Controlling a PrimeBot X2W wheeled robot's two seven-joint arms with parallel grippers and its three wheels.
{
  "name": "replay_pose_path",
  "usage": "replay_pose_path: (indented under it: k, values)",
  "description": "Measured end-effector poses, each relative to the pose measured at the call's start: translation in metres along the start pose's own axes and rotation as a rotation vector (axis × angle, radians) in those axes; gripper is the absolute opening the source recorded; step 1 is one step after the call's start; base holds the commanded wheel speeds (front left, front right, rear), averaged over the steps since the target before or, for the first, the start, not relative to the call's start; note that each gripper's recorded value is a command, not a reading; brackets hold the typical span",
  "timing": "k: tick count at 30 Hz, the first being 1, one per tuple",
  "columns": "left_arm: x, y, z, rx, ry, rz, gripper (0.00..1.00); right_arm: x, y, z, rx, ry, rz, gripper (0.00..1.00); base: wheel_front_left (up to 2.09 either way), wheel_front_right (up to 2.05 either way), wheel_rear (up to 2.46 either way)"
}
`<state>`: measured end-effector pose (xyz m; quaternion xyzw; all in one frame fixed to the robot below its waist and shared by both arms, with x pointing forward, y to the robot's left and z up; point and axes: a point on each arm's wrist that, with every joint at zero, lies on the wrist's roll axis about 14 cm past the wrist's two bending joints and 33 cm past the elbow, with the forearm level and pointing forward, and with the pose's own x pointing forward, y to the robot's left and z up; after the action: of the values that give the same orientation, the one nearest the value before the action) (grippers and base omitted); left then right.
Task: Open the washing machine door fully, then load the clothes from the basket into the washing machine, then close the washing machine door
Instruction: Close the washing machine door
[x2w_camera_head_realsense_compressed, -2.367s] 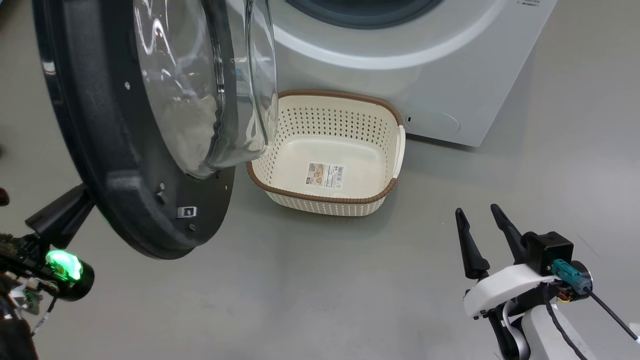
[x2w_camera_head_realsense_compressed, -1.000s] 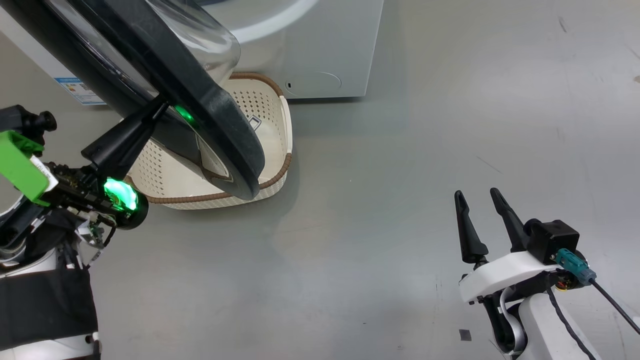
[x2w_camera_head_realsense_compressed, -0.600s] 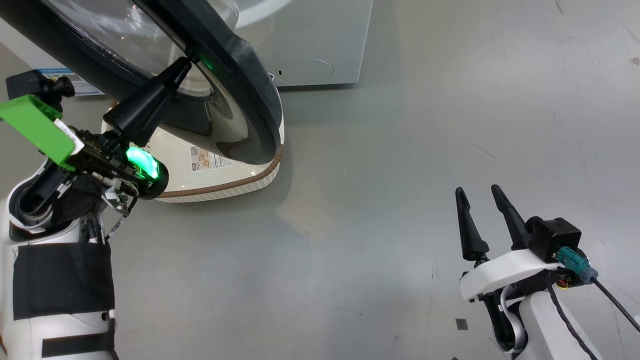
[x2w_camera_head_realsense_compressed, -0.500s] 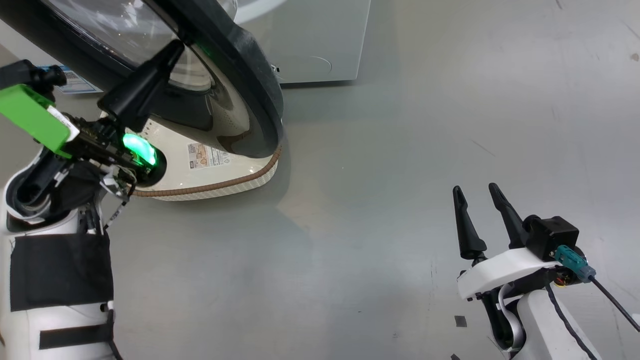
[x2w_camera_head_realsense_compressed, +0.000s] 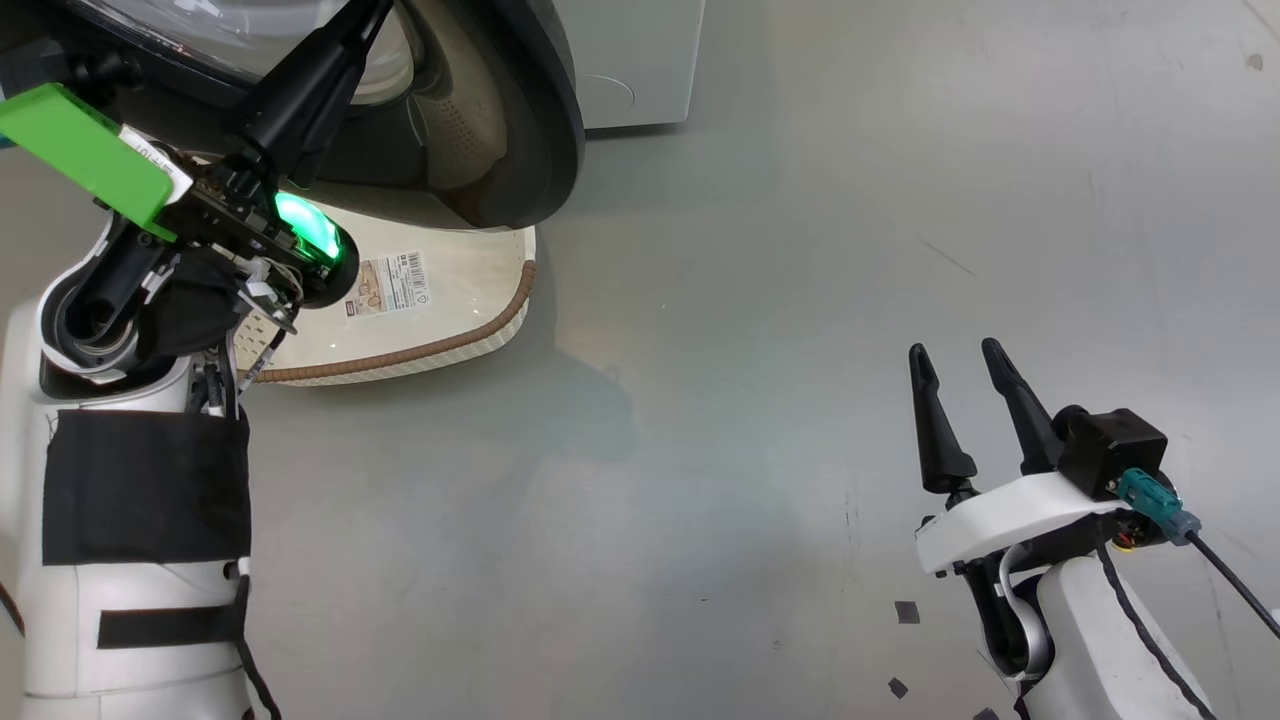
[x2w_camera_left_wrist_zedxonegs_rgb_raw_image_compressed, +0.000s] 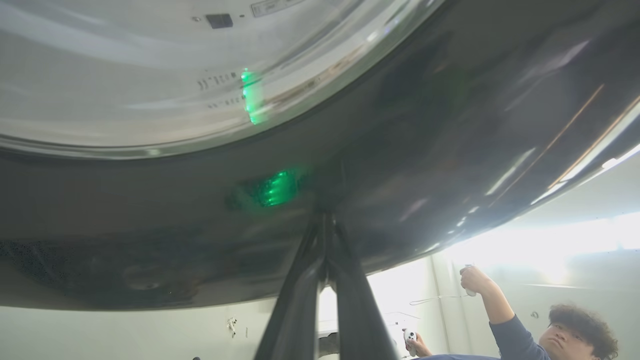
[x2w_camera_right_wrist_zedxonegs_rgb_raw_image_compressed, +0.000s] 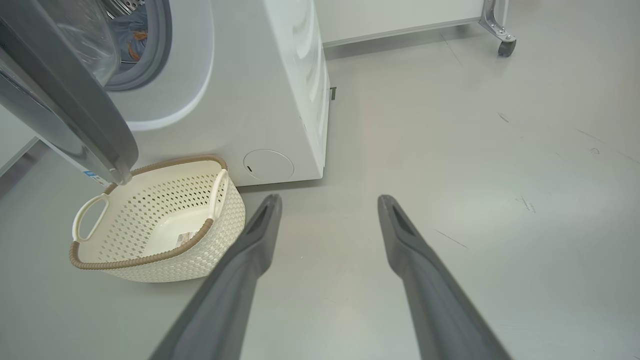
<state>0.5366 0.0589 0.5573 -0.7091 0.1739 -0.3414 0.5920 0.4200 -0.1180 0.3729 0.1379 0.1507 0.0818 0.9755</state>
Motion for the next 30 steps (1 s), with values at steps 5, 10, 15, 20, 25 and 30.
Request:
replay_pose_path:
  k: [5,10,15,20,25,30]
  values:
    - [-0.001,0.004,0.001,-0.005,-0.018,0.020,0.00,0.001,-0.006,0.004,0.001,-0.013,-0.021,1.00,0.00,0.00,0.00]
    - [-0.010,-0.003,0.009,0.008,-0.078,0.022,0.00,0.002,-0.002,0.011,0.006,-0.032,-0.013,1.00,0.00,0.00,0.00]
    - [-0.029,-0.006,0.022,0.016,-0.173,0.042,0.00,0.004,0.006,0.017,0.005,-0.048,0.008,1.00,0.00,0.00,0.00]
    - [-0.063,-0.010,0.042,0.069,-0.327,0.090,0.00,0.003,0.018,0.025,0.000,-0.067,0.042,1.00,0.00,0.00,0.00]
    - [-0.086,-0.020,0.045,0.081,-0.404,0.097,0.00,-0.003,0.028,0.026,-0.004,-0.068,0.066,1.00,0.00,0.00,0.00]
    - [-0.107,-0.030,0.048,0.088,-0.478,0.097,0.60,-0.011,0.038,0.027,-0.011,-0.069,0.093,1.00,0.00,0.00,0.00]
